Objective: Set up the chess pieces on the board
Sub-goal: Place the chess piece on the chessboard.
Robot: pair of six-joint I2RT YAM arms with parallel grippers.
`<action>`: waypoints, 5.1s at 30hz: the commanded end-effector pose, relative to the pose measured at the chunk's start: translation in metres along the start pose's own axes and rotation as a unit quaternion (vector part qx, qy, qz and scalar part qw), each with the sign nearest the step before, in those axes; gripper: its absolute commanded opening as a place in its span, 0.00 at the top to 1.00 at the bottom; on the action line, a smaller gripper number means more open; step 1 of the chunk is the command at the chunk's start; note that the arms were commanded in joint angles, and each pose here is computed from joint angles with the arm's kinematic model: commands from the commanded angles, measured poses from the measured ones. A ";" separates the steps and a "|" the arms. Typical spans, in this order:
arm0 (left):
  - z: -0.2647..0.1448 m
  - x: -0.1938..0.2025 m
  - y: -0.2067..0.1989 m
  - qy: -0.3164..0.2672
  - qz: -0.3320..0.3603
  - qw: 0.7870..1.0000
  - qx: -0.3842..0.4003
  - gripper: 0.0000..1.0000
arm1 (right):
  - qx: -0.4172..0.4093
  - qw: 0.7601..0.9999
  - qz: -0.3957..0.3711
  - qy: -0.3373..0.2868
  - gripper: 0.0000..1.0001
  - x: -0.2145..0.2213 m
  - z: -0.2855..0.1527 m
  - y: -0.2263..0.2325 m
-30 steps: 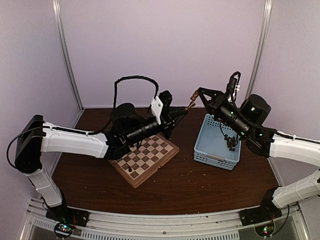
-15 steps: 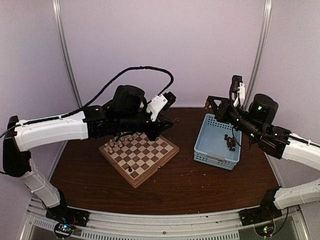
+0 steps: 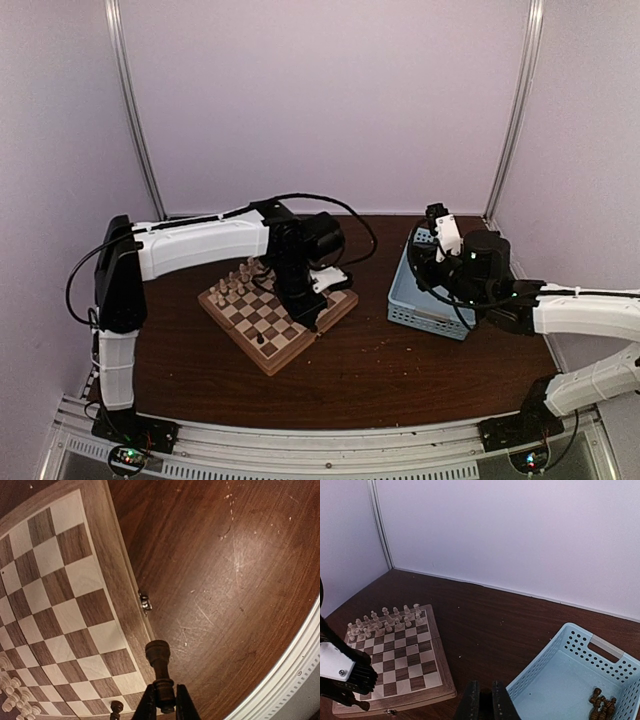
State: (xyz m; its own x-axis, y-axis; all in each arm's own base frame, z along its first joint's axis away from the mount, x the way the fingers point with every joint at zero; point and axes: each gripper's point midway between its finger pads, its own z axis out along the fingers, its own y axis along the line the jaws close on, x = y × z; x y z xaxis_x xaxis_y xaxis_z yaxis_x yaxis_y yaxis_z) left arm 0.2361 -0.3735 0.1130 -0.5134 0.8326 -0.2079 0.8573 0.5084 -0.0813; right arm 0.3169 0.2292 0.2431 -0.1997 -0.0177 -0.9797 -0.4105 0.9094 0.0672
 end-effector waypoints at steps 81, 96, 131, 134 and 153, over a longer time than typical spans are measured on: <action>-0.140 -0.055 0.036 -0.406 -0.056 0.912 0.025 0.11 | -0.204 0.979 -0.019 -0.002 1.00 0.032 0.009 0.062; -0.149 -0.043 0.031 -0.430 -0.057 0.900 0.040 0.20 | -0.395 0.917 0.044 0.036 1.00 0.029 0.025 0.144; -0.112 -0.007 0.078 -0.398 -0.163 0.903 0.018 0.50 | -0.306 0.951 0.022 0.041 1.00 0.058 0.114 0.164; -0.112 0.001 0.080 -0.394 -0.169 0.903 0.009 0.49 | -0.297 0.954 0.013 0.047 1.00 0.068 0.127 0.165; -0.102 0.011 0.085 -0.371 -0.172 0.913 -0.006 0.48 | -0.273 0.959 -0.019 0.078 0.75 0.096 0.144 0.160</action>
State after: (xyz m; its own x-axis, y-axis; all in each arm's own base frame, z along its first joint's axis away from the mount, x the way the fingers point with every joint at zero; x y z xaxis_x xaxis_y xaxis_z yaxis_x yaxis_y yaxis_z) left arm 0.2951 -0.2999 0.2027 -0.5837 0.2480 -0.7732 0.6520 0.7107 -0.2643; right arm 0.3555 0.4286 0.1176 -0.3172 -0.1610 -0.9346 -0.8160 0.5485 0.1825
